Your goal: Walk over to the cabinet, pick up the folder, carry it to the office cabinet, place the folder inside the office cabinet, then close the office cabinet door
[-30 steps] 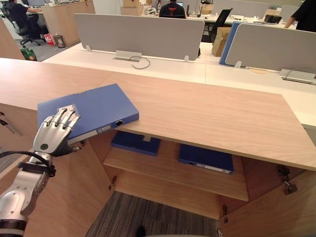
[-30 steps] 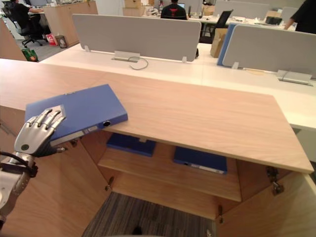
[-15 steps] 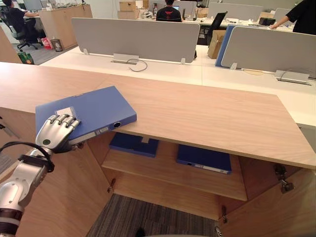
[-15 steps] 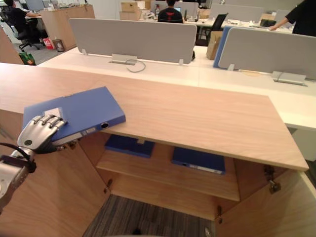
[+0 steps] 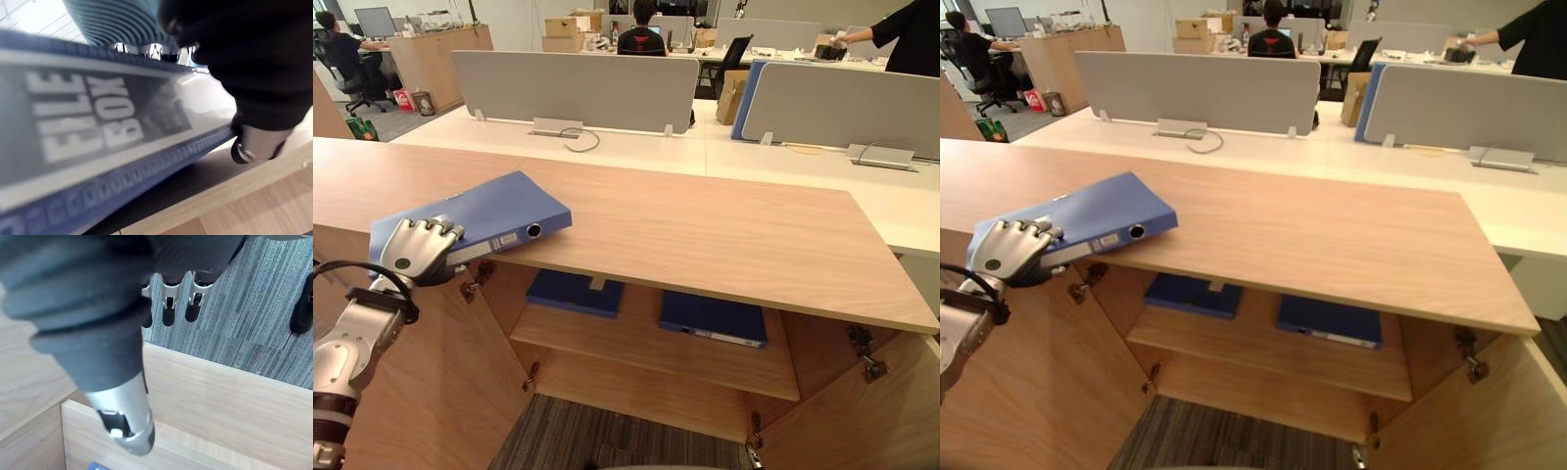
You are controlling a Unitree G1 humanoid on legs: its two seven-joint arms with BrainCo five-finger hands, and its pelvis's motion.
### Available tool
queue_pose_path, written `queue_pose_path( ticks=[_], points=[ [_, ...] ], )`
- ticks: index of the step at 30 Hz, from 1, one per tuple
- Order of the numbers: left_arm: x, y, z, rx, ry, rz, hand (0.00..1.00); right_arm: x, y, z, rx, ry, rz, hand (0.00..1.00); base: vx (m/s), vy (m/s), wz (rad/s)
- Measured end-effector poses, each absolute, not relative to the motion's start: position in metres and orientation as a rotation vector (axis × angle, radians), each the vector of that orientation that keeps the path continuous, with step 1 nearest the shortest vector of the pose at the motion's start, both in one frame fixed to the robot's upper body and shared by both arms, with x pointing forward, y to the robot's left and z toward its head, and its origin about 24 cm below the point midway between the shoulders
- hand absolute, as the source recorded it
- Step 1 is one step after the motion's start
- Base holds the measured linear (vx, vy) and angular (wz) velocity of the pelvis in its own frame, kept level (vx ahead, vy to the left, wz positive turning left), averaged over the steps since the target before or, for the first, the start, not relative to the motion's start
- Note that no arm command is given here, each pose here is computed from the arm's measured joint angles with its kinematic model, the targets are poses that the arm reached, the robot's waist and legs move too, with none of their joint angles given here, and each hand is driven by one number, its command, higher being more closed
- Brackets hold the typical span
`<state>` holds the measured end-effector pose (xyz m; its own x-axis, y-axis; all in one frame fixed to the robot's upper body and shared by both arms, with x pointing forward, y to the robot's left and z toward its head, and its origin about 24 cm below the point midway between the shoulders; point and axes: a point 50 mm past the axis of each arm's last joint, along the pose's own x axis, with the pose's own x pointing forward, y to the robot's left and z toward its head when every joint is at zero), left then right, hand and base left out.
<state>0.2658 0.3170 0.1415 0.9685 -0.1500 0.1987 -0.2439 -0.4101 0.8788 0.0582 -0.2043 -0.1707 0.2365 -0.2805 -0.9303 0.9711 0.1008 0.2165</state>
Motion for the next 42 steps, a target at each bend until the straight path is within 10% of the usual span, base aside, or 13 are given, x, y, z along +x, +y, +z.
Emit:
queue_pose_path(
  ticks=[8,18,28,37,42],
  points=[
    [0.267,0.323,0.153,1.906,-0.269,0.305,1.0,0.071,-0.203,-0.169,1.058,0.839,-1.09,0.0,0.04,-0.015,0.01],
    [0.201,0.232,0.185,1.008,-0.74,0.784,1.0,0.042,-0.193,-0.177,1.239,0.826,-1.348,0.0,0.0,0.004,0.04],
    [0.163,0.21,0.209,0.38,-0.977,0.739,1.0,0.064,-0.188,-0.174,1.232,0.794,-1.264,0.0,-0.08,0.012,-0.02],
    [0.156,0.212,0.205,0.209,-0.954,0.75,1.0,0.074,-0.185,-0.172,1.223,0.781,-1.212,0.0,0.0,-0.009,-0.08],
    [0.161,0.207,0.191,-0.064,-0.864,0.504,1.0,0.078,-0.186,-0.171,1.225,0.768,-1.196,0.0,0.01,-0.009,-0.03]
  ],
)
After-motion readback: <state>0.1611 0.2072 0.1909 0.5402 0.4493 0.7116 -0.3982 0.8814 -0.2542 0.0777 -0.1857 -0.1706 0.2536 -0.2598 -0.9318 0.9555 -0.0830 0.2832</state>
